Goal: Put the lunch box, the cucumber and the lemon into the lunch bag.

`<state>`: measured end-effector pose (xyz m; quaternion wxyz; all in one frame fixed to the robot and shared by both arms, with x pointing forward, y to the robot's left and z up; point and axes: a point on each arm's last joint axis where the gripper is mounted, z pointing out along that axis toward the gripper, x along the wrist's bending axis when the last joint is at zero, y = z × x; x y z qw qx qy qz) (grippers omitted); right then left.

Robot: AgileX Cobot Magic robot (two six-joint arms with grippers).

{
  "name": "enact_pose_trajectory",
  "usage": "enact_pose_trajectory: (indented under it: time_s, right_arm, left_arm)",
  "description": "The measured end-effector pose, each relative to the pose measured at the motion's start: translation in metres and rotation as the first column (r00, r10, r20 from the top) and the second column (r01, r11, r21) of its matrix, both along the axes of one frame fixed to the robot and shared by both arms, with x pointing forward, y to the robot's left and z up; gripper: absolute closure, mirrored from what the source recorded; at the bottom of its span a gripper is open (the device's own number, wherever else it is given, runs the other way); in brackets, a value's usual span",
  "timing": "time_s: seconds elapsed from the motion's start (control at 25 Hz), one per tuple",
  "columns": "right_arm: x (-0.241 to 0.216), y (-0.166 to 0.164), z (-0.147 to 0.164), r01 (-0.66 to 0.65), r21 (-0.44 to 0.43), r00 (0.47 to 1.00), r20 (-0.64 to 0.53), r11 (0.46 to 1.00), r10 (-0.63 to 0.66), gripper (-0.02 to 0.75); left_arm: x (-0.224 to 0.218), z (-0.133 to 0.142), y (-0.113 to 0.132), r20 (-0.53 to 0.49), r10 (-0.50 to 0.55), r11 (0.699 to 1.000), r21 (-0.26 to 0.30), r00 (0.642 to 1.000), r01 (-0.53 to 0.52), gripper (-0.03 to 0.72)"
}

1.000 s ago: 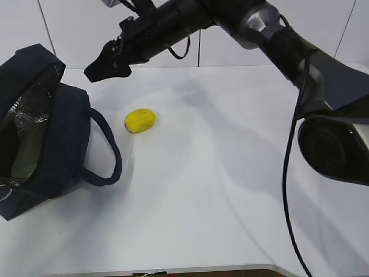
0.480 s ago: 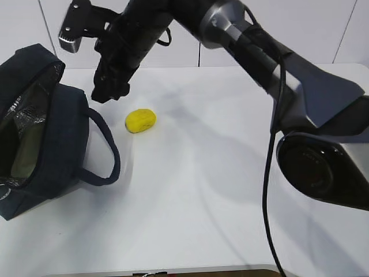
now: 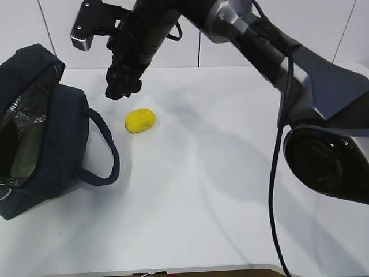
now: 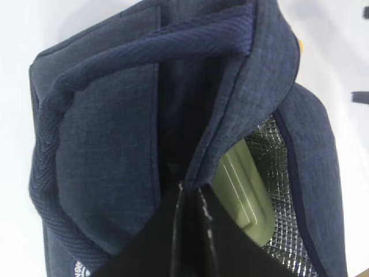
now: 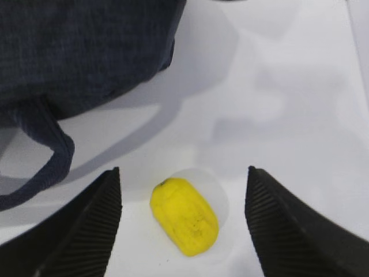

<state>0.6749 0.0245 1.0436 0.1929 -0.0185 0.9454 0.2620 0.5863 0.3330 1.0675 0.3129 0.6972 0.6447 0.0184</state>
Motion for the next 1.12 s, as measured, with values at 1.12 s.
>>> enact_pose_trajectory:
  time_s: [1.12]
  right_arm:
    - [0.012, -0.004, -0.070, -0.164, -0.268, 0.986, -0.010, 0.949, 0.168, 0.205]
  left_arm:
    - [0.000, 0.000, 0.000, 0.007, -0.014, 1.000, 0.008, 1.000, 0.014, 0.700]
